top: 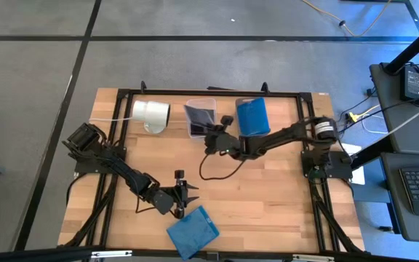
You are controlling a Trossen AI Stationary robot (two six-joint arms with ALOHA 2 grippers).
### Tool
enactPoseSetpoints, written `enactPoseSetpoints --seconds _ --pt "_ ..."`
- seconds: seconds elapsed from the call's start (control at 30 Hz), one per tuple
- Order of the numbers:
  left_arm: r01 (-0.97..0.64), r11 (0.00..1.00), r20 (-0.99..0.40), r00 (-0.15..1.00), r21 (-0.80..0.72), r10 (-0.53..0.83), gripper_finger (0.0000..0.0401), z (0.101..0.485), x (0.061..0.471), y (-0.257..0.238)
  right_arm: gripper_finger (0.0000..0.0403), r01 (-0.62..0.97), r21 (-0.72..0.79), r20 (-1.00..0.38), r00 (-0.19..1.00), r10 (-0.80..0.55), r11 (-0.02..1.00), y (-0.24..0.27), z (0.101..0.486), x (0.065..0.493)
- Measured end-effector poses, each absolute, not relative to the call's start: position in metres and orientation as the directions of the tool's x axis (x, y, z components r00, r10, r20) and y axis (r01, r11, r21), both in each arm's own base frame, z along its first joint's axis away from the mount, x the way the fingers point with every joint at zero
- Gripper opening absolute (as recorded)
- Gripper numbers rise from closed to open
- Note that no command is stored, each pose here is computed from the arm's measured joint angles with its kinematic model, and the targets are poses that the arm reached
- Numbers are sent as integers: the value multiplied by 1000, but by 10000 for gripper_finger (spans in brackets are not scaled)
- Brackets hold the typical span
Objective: Pick & place jewel cases by type
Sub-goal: Put the black cd case into the white bin, then put the blue cd case into the gray bin
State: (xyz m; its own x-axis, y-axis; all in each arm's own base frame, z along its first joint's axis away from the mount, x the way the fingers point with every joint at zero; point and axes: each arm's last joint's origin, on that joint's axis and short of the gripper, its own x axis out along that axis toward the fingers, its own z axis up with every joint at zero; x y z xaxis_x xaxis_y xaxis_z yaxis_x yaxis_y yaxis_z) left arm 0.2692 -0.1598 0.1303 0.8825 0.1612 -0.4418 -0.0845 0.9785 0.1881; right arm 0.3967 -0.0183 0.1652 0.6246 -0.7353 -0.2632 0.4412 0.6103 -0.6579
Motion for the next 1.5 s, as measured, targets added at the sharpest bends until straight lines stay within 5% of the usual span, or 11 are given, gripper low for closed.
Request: enactPoseSetpoints --seconds 0.7,1.27,1.5 --pt "-84 978 -444 881 191 162 149 130 269 -160 84 355 -735 -283 615 -736 578 -24 137 403" --pt "-84 978 -445 880 192 163 150 130 269 -160 197 408 -585 -309 687 -657 701 -22 140 405" --pt "-84 977 -447 879 194 164 154 129 269 -160 215 448 -529 -312 687 -656 721 -21 142 404"
